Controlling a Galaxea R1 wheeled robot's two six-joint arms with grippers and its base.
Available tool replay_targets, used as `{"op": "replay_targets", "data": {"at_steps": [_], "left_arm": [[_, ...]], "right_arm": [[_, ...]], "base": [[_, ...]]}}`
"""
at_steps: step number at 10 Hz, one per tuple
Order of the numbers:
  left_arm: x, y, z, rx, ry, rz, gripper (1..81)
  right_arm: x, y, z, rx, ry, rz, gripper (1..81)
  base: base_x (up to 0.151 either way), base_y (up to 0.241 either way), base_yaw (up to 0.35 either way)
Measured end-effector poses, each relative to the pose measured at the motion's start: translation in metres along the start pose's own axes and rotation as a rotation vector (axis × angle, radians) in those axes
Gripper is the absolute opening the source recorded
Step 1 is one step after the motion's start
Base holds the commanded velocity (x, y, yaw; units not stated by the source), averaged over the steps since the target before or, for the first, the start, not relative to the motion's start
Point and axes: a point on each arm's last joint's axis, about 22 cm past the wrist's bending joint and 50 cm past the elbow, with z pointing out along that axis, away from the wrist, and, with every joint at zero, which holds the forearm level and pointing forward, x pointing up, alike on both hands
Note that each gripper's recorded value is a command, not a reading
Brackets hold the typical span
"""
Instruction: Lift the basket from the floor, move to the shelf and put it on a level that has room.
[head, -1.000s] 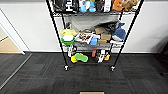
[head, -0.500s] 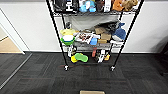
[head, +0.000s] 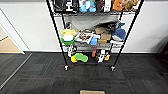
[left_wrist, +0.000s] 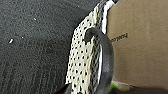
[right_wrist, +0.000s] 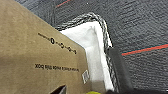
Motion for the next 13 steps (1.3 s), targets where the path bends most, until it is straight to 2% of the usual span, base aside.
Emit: {"op": "replay_targets", "data": {"at_steps": [1,2,7,10,13], "left_arm": [[0.003,0.0,0.0,-0.003,0.018,-0.001,1.0],[0.008,0.002,0.0,-0.008,0.035,0.025,1.0],[0.011,0.003,0.0,-0.008,0.039,0.02,1.0],[-0.002,-0.001,-0.004,-0.008,-0.042,0.02,1.0],[-0.009,0.002,-0.018,-0.064,-0.087,0.028,1.0]], "right_arm": [[-0.001,0.001,0.0,-0.001,0.0,0.001,81.1],[-0.003,0.004,-0.001,-0.007,-0.001,0.008,1.0],[-0.008,0.011,-0.002,-0.015,-0.007,0.005,1.0],[-0.01,0.008,-0.007,0.006,-0.015,0.02,1.0],[-0.013,-0.004,-0.019,0.068,-0.02,0.067,1.0]], "base": [[0.0,0.0,0.0],[0.0,0.0,0.0],[0.0,0.0,0.0],[0.0,0.0,0.0],[0.0,0.0,0.0]]}}
